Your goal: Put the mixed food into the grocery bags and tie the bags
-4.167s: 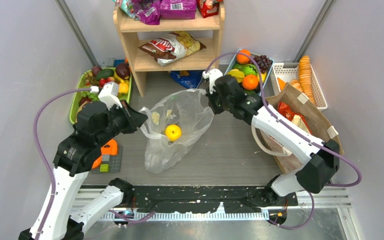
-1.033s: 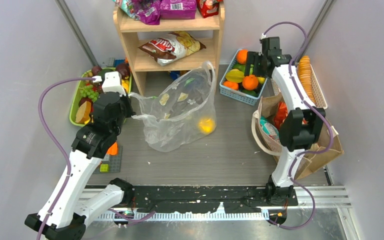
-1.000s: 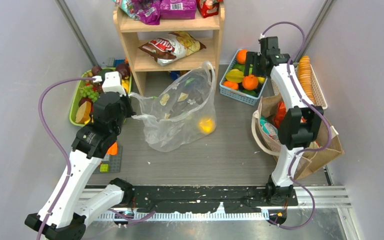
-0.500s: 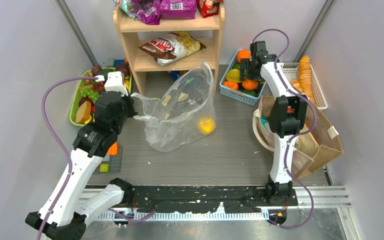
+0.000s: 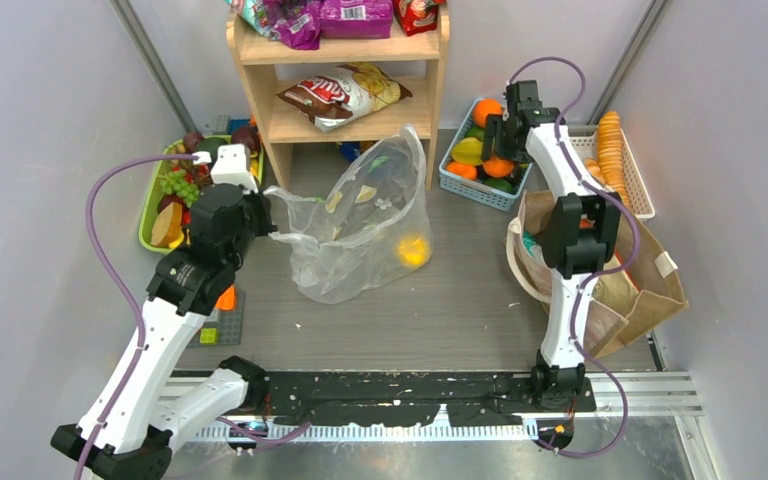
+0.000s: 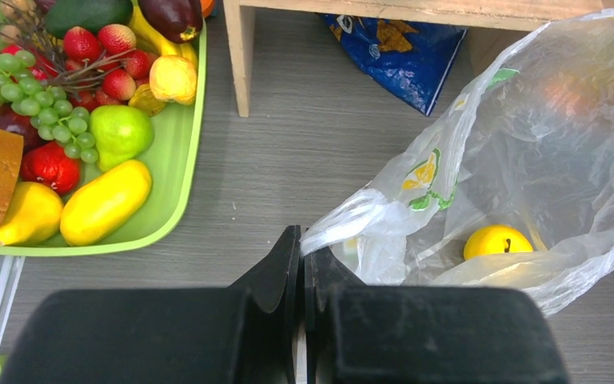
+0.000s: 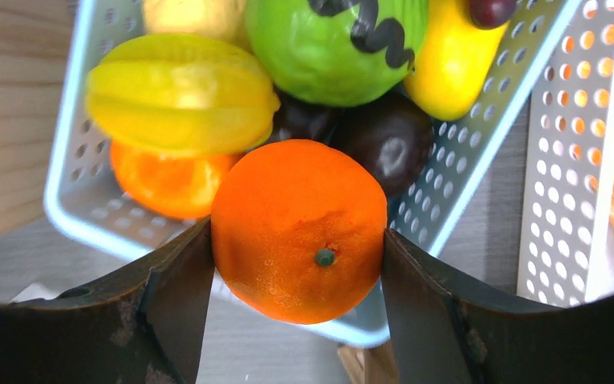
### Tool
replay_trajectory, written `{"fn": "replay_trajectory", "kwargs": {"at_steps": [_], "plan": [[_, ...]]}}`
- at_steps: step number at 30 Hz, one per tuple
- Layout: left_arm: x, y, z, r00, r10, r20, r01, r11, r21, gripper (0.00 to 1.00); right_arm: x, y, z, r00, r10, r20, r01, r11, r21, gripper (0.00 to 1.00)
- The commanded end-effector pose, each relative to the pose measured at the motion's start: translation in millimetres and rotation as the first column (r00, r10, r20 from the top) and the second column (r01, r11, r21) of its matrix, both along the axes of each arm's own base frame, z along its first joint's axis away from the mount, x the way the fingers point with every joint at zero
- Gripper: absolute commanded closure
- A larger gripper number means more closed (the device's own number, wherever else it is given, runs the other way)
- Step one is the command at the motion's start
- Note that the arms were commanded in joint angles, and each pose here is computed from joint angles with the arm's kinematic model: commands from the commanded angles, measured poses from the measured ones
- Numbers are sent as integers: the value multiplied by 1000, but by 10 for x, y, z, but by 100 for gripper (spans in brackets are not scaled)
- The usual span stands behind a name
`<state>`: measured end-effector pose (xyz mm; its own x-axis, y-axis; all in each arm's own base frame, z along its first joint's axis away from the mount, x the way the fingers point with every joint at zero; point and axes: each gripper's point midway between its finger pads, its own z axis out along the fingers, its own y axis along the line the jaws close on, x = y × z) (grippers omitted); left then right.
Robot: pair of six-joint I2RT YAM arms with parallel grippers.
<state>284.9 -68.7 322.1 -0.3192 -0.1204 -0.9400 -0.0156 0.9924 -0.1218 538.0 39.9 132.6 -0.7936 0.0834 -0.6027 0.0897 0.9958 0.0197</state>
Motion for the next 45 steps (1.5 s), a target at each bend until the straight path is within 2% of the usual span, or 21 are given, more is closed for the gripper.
{"fn": "replay_trajectory", "kwargs": {"at_steps": [1,6,9,12,16,19,21,27,30,32,33,34,35,37,42,45], "plan": [[26,-60,166,997,-28,73,31,999,-41,100,-288,114,1309,968,39,250,-54,997,57,54],[16,-111,175,996,-55,76,59,997,-51,100,-772,594,2109,883,203,424,-268,958,99,56],[6,-114,184,995,-59,81,63,997,-52,100,-1231,1031,2588,775,333,537,-429,901,60,60],[-11,-132,203,993,-77,94,82,995,-52,100,-1763,1532,2913,643,456,615,-583,812,7,60],[-35,-184,231,986,-119,117,125,991,-47,100,-2247,2127,2993,503,566,653,-730,683,-30,61],[-43,-198,250,984,-128,123,135,990,-48,100,-2370,2534,2880,457,592,664,-775,632,-30,63],[-52,-198,262,983,-130,128,138,989,-50,100,-2434,2807,2764,455,606,652,-791,611,-16,63],[-148,-270,342,975,-171,142,183,980,-77,100,-2285,3321,2299,501,636,587,-792,610,15,59],[-202,-259,354,974,-171,149,185,979,-90,100,-2138,3416,1987,552,638,536,-759,651,6,57],[-226,-252,327,973,-170,153,186,978,-94,100,-2058,3415,1789,584,632,510,-734,680,-2,52],[-234,-250,313,973,-170,153,186,978,-96,100,-2041,3417,1726,593,630,502,-727,686,-3,39],[-238,-249,289,974,-170,150,186,978,-95,100,-2028,3410,1661,605,624,494,-718,696,0,30],[-242,-247,267,974,-171,146,186,978,-93,100,-2030,3407,1655,609,621,494,-716,698,4,14],[-248,-246,227,976,-171,138,185,978,-92,100,-2051,3391,1724,611,605,511,-712,702,20,1],[-280,-221,121,980,-166,108,176,981,-83,100,-2144,3247,2142,583,566,584,-706,708,20,5],[-318,-180,62,983,-155,98,163,984,-78,100,-2148,2942,2463,590,506,629,-646,764,-9,5]]}}
